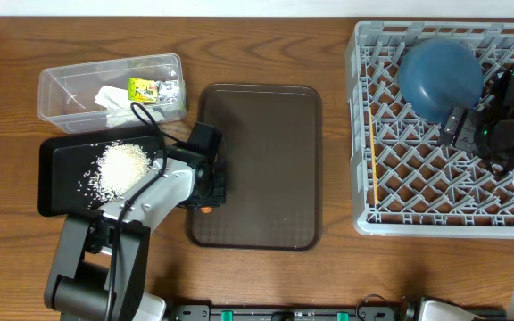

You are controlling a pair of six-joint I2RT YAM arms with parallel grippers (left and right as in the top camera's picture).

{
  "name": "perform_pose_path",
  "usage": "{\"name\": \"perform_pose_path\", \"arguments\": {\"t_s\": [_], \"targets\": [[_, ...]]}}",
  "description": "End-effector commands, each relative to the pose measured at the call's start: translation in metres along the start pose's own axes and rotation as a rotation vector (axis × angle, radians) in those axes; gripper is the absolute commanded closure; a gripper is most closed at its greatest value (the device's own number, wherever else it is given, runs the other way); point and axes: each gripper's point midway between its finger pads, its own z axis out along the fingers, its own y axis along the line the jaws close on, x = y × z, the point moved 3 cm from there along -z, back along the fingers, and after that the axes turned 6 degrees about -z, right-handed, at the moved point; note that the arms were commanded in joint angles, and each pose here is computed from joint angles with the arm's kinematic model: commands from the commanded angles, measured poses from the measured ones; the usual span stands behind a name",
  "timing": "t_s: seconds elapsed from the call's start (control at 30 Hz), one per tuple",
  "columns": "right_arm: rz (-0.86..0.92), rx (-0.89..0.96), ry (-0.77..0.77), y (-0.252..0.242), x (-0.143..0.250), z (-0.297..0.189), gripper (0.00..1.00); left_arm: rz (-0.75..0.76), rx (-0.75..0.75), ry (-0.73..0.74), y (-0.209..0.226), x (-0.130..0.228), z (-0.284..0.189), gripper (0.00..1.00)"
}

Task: Sort waste into correct bins and load items into the dishwasher rack
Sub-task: 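Reach the left gripper to the carrot and grasp it, then carry the carrot to the black tray and release it on the rice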

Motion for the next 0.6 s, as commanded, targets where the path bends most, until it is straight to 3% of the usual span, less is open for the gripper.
{"name": "perform_pose_path", "arguments": {"t_s": [0.0,0.33,0.57], "targets": [[-0.008,0.012,0.005,-0.003,-0.001,0.002,0.04,0.0,-0.009,0.012,0.003,0.002,0.003,0.78],[-0.008,0.012,0.004,-0.003,-0.001,0.002,0.04,0.002,0.012,-0.031,-0.004,-0.011,-0.012,0.81],[-0.008,0.013,0.004,-0.003,-0.001,0.002,0.04,0.0,0.029,-0.228,-0.006,-0.035,-0.065,0.85]]}}
